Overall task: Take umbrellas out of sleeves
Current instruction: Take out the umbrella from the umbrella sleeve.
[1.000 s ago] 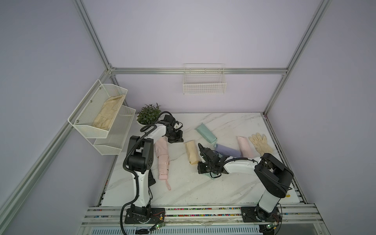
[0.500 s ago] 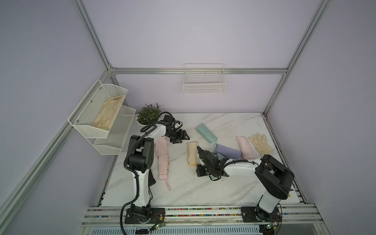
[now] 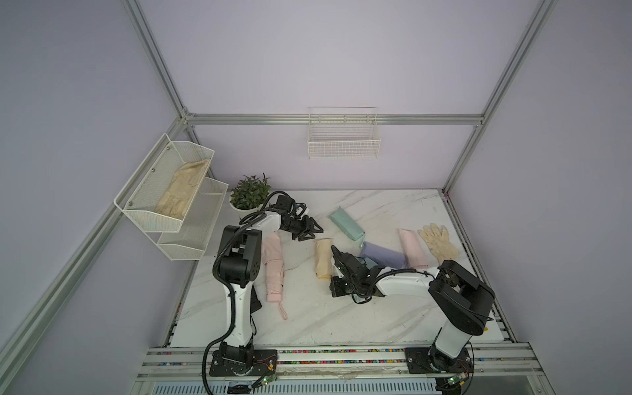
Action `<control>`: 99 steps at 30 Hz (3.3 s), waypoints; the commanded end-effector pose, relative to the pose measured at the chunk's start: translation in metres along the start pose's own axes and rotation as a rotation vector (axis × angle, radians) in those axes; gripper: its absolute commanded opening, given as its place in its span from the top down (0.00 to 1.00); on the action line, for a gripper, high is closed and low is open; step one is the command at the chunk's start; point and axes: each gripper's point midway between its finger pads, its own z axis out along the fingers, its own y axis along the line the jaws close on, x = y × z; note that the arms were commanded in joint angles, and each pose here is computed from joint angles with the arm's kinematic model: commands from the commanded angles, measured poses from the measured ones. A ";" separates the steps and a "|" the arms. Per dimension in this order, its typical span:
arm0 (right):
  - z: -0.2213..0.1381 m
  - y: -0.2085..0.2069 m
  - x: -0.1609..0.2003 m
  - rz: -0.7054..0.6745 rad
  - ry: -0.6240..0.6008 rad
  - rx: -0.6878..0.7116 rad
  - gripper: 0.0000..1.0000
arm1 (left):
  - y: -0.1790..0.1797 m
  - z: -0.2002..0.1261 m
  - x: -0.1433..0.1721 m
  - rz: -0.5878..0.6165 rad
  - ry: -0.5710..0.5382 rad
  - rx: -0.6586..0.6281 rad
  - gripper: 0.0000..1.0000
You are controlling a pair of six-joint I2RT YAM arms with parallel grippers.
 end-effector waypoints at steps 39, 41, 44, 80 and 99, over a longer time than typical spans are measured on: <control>0.011 0.015 0.038 -0.086 0.113 0.013 1.00 | 0.015 -0.046 -0.019 -0.020 -0.106 -0.068 1.00; 0.014 0.022 0.041 -0.098 0.121 0.006 1.00 | 0.017 -0.060 -0.025 -0.024 -0.141 -0.069 1.00; 0.015 0.031 0.041 -0.111 0.120 -0.001 1.00 | 0.023 -0.078 -0.032 -0.040 -0.188 -0.063 1.00; 0.012 0.042 0.049 -0.128 0.129 -0.009 1.00 | 0.045 -0.121 -0.052 -0.076 -0.326 -0.118 1.00; -0.008 0.062 0.044 -0.204 0.102 -0.051 0.90 | 0.048 -0.131 -0.057 -0.091 -0.353 -0.082 0.94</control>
